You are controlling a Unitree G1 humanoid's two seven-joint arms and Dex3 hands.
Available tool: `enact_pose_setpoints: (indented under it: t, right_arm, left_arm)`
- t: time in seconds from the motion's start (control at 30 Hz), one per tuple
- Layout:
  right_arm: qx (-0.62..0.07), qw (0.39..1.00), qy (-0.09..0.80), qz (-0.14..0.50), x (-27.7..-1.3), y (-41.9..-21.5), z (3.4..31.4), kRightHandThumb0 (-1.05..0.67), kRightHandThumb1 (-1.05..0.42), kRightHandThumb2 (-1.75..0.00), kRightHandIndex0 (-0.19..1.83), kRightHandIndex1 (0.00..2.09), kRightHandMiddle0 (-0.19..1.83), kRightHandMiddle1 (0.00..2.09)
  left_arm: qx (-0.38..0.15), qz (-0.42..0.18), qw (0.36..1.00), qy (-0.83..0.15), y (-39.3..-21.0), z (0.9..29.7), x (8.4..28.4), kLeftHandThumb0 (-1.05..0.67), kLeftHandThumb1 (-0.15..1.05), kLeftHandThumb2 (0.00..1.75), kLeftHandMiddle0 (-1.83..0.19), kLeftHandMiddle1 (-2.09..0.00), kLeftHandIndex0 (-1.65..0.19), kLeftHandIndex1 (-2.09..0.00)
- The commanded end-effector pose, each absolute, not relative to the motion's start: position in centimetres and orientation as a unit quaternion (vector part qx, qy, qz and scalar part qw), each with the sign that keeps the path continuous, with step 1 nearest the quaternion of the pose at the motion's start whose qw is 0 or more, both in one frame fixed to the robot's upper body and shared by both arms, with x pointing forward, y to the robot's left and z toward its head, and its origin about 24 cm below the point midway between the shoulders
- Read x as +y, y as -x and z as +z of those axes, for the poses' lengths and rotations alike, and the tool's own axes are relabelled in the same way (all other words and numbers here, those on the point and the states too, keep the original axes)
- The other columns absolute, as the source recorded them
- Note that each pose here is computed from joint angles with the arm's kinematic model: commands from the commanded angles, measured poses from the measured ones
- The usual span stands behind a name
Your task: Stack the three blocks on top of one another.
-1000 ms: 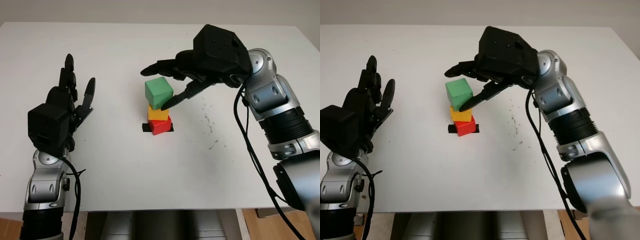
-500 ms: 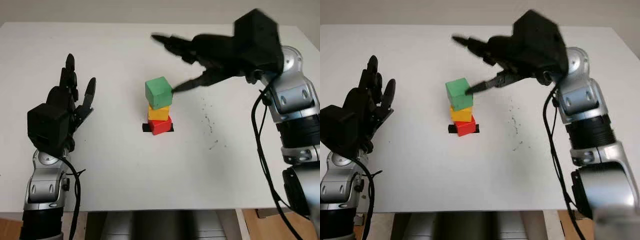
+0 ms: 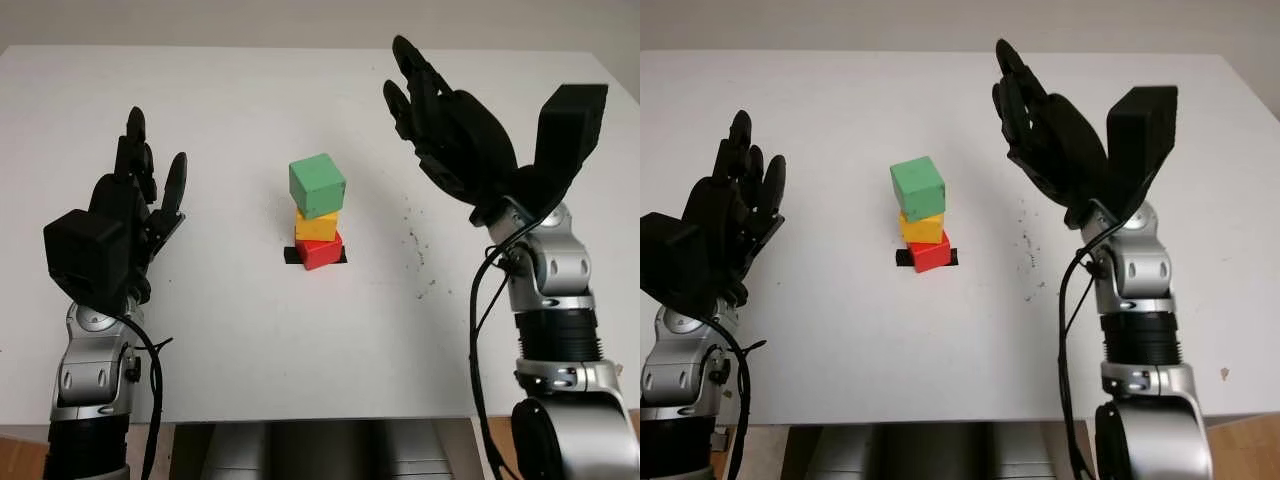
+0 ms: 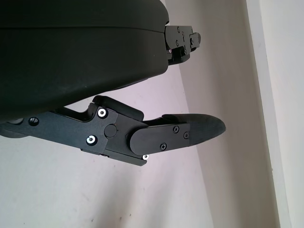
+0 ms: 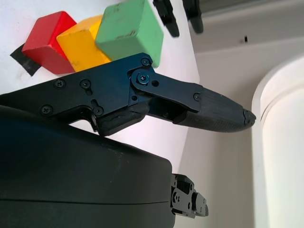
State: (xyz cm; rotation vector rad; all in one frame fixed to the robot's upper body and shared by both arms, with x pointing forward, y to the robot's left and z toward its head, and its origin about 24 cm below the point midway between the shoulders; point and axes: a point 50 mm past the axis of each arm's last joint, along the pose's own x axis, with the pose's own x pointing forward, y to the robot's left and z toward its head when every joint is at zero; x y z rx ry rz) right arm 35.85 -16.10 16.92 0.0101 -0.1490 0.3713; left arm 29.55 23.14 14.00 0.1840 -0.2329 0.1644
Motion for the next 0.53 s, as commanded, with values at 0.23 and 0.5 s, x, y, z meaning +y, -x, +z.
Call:
enact_pose_setpoints:
  t: [0.23, 0.5]
  right_arm:
    - [-0.041, 0.989, -0.030, 0.142, -15.8, -35.6, 13.3, -0.83, -1.05, -0.77, -0.19, 0.00, -0.19, 0.00]
    - [-0.047, 0.989, -0.045, 0.135, -15.1, -35.0, 11.8, -0.85, -1.05, -0.77, -0.19, 0.00, -0.19, 0.00]
  left_arm:
    - [-0.115, 0.074, 0.988, -0.077, -29.5, 13.3, 22.9, -0.64, 1.05, 0.50, 0.17, -0.05, 0.13, -0.04]
    - [-0.109, 0.063, 0.990, -0.066, -29.6, 13.0, 22.7, -0.64, 1.05, 0.51, 0.18, -0.04, 0.13, -0.04]
